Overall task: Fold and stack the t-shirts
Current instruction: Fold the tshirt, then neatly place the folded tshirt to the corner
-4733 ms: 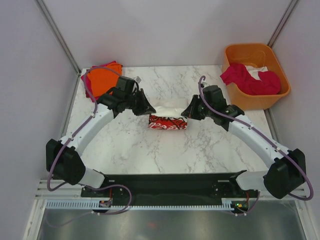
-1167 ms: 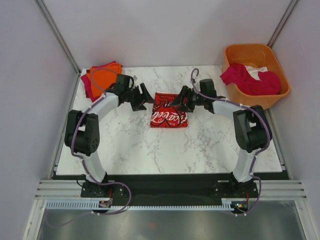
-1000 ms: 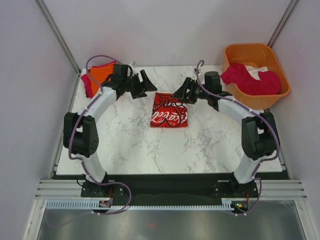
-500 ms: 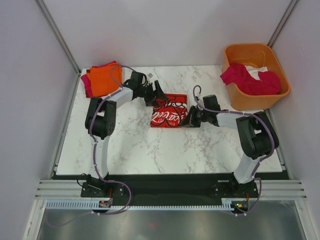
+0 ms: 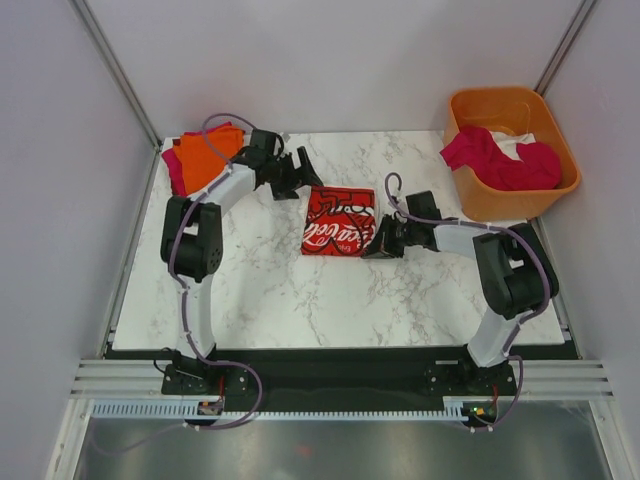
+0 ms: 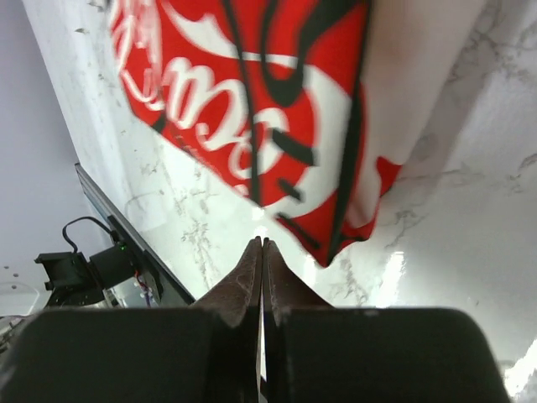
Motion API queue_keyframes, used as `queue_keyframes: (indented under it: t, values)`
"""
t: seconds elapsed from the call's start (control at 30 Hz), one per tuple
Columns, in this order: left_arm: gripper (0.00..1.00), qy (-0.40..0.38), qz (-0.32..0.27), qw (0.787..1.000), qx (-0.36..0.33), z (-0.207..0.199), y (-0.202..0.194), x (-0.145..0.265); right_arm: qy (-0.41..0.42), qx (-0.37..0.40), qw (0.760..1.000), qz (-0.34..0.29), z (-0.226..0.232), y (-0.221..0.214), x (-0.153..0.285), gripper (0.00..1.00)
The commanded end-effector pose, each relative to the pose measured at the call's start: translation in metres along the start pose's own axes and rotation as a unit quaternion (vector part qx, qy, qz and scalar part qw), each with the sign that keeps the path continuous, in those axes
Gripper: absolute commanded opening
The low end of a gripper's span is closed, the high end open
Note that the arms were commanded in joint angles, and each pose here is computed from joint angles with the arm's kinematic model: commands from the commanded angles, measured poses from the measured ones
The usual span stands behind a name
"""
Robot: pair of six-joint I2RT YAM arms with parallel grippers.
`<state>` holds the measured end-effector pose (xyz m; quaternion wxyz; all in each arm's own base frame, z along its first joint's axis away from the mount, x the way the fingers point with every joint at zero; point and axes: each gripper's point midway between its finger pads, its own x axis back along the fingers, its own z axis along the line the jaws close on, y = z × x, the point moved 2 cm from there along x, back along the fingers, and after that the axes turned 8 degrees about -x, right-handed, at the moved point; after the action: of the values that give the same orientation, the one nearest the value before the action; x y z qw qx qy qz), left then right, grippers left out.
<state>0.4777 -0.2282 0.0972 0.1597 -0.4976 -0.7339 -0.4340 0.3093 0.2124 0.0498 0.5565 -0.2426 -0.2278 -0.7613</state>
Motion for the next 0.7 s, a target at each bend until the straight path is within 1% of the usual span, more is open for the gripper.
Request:
queue_keyframes:
  t: [0.0, 0.1, 0.13, 0.2, 0.23, 0.3, 0.33, 0.43, 0.57, 0.67]
  values:
    - [1.00, 0.054, -0.082, 0.993, -0.070, -0.023, 0.056, 0.065, 0.009, 0.067, 0.997, -0.047, 0.043, 0.023, 0.033, 0.01]
    - [0.99, 0.077, -0.064, 0.993, -0.058, -0.007, 0.041, 0.064, 0.015, 0.084, 0.994, -0.064, 0.062, 0.027, 0.049, 0.06]
    - [0.98, 0.082, -0.050, 0.994, -0.051, 0.001, 0.031, 0.059, 0.016, 0.086, 0.994, -0.067, 0.066, 0.027, 0.052, 0.09]
    - [0.98, 0.085, -0.023, 0.995, -0.038, 0.013, 0.013, 0.046, 0.022, 0.096, 0.993, -0.071, 0.077, 0.028, 0.061, 0.12]
    - [0.98, 0.080, -0.003, 0.996, -0.031, 0.018, 0.000, 0.038, 0.022, 0.099, 0.992, -0.073, 0.079, 0.027, 0.064, 0.16]
    - [0.99, 0.074, 0.022, 0.997, -0.023, 0.026, -0.016, 0.025, 0.021, 0.111, 0.991, -0.078, 0.086, 0.027, 0.072, 0.20]
    - [1.00, 0.059, 0.038, 0.997, -0.022, 0.025, -0.027, 0.020, 0.020, 0.113, 0.990, -0.080, 0.088, 0.027, 0.075, 0.20]
    - [1.00, 0.061, 0.049, 0.997, -0.025, 0.029, -0.040, 0.010, 0.017, 0.123, 0.988, -0.089, 0.093, 0.027, 0.084, 0.21]
    - [1.00, 0.069, 0.052, 0.996, -0.018, 0.036, -0.047, 0.004, 0.020, 0.127, 0.988, -0.091, 0.098, 0.025, 0.089, 0.22]
    - [1.00, 0.051, 0.064, 0.997, -0.008, 0.033, -0.054, -0.003, 0.021, 0.131, 0.987, -0.095, 0.100, 0.025, 0.092, 0.22]
